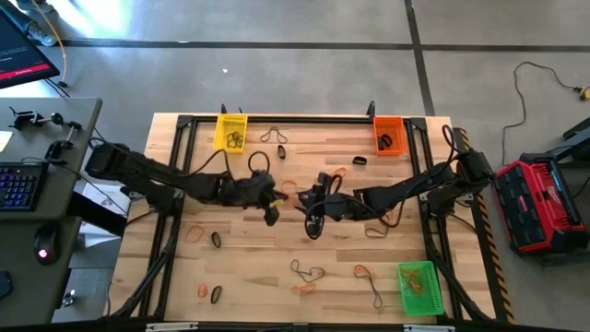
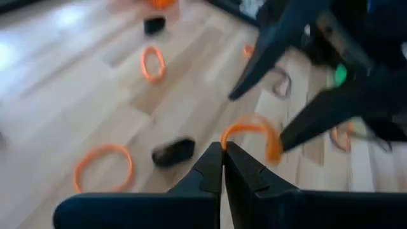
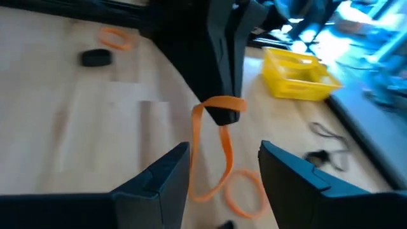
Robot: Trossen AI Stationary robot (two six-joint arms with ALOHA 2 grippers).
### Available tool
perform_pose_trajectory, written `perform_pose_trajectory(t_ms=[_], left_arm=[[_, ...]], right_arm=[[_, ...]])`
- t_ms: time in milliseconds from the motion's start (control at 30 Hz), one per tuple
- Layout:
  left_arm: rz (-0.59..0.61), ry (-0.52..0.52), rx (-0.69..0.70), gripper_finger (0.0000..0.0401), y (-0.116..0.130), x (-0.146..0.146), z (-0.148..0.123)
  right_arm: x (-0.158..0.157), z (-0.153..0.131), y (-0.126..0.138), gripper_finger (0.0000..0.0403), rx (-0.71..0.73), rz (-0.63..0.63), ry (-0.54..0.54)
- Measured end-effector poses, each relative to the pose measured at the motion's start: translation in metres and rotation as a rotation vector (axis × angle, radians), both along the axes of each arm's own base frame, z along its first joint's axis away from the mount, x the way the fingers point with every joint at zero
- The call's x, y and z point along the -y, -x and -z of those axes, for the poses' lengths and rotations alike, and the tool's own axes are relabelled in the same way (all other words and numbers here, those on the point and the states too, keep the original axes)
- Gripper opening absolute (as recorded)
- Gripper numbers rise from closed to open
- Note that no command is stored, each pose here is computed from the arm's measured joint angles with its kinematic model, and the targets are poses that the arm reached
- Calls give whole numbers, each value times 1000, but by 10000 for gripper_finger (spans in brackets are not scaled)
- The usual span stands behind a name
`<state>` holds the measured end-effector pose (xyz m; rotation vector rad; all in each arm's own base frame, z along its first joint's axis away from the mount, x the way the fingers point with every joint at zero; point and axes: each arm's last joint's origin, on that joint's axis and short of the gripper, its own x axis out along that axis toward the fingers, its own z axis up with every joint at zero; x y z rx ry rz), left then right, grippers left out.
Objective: Sort rubber bands into baskets
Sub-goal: Put the orange rubber band into the green bin
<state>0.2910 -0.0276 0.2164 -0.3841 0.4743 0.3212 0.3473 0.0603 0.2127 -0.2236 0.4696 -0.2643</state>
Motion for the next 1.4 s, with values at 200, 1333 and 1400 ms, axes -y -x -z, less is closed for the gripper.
perform_pose_trajectory(t_ms=[200,1333,1400], left_arm=[[6,-9,46,0,-3,-9,-4],[157,-158,83,50,-7,-8,-11],[187,-175,81,66,-7,-7,-11]], right_arm=[[3,-1,1,176,-1,85,77],[5,2,2,4,-28,76,39],[5,-1,4,2,-23,74,31]])
